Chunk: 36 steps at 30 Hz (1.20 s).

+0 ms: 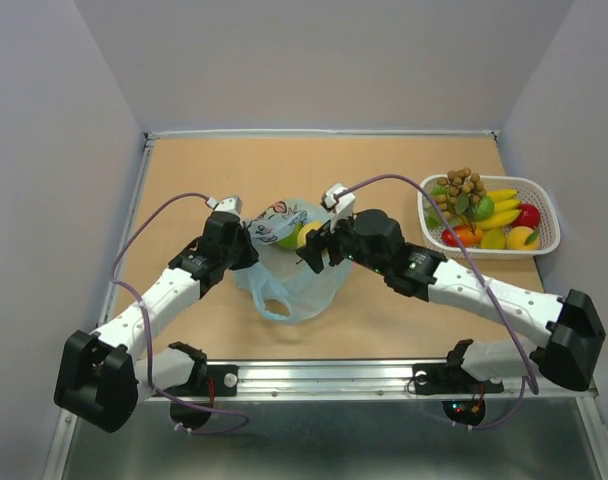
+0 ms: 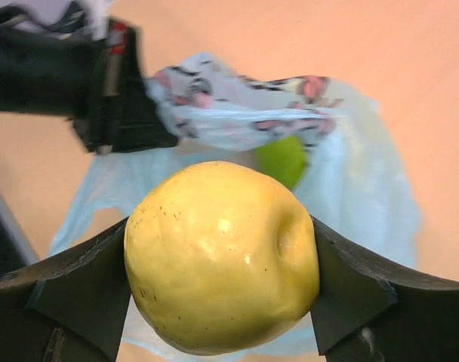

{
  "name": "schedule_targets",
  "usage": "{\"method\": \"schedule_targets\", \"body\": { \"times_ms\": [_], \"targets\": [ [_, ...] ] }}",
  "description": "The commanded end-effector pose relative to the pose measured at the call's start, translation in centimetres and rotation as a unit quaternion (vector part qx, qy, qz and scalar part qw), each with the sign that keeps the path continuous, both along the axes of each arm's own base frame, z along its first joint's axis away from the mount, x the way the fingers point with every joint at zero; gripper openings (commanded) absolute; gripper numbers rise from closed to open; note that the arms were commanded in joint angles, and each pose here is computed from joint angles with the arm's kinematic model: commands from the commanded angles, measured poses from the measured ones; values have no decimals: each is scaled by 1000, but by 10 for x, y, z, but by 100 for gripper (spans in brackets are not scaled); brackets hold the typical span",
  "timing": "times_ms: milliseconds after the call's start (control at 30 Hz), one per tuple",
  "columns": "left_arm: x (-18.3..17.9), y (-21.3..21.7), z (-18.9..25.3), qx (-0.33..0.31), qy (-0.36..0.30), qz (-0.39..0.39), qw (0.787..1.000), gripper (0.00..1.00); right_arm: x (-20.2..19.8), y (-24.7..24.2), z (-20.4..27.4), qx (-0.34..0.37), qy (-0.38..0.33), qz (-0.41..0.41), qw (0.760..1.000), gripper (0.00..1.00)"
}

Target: Untie the knot of the plastic bag and take out the fruit

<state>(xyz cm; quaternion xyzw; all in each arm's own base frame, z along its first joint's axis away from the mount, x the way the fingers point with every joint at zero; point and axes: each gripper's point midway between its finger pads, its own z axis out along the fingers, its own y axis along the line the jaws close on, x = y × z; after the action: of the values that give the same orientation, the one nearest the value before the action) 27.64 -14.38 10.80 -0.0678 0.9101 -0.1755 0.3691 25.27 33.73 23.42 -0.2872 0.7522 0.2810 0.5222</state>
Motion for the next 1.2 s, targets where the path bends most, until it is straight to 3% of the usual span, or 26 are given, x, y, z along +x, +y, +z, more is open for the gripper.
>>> {"method": "schedule_targets", "body": {
  "times_ms": [0,100,267,300,400,433,600,700,800,900,933,1033,1167],
  "targets": [
    [16,1,20,2,-42,-1,999,0,55,-76,25,-34,-40,-163,985,10],
    [12,3,17,3,-43,-1,999,0,82,-125,35,-37,-49,-247,967,10],
    [6,6,20,-4,-55,-2,998,0,127,-260,35,-30,-39,-449,892,10],
    [3,6,21,-9,-59,-3,998,0,133,-304,26,-31,-28,-501,865,10],
    [-2,2,25,-26,-63,-14,998,0,136,-365,11,-1,1,-574,819,10],
    [-4,2,25,-29,-65,-15,997,0,133,-402,1,15,17,-620,784,10],
    [-10,1,26,-42,-73,-21,996,0,116,-493,-24,58,49,-722,688,11],
    [-13,0,24,-46,-70,-24,996,0,118,-515,-46,62,77,-740,665,11],
    [-15,-2,25,-52,-70,-29,996,0,120,-520,-60,57,94,-743,660,21],
    [-15,-3,30,-56,-77,-29,995,0,122,-518,-67,53,105,-737,666,55],
    [-15,-2,29,-56,-77,-28,995,0,122,-516,-70,53,110,-733,669,74],
    [-15,-3,28,-57,-77,-30,995,0,123,-513,-72,52,115,-726,676,100],
    [-16,-4,28,-59,-77,-34,995,0,129,-504,-55,61,108,-702,701,100]
  ]
}}
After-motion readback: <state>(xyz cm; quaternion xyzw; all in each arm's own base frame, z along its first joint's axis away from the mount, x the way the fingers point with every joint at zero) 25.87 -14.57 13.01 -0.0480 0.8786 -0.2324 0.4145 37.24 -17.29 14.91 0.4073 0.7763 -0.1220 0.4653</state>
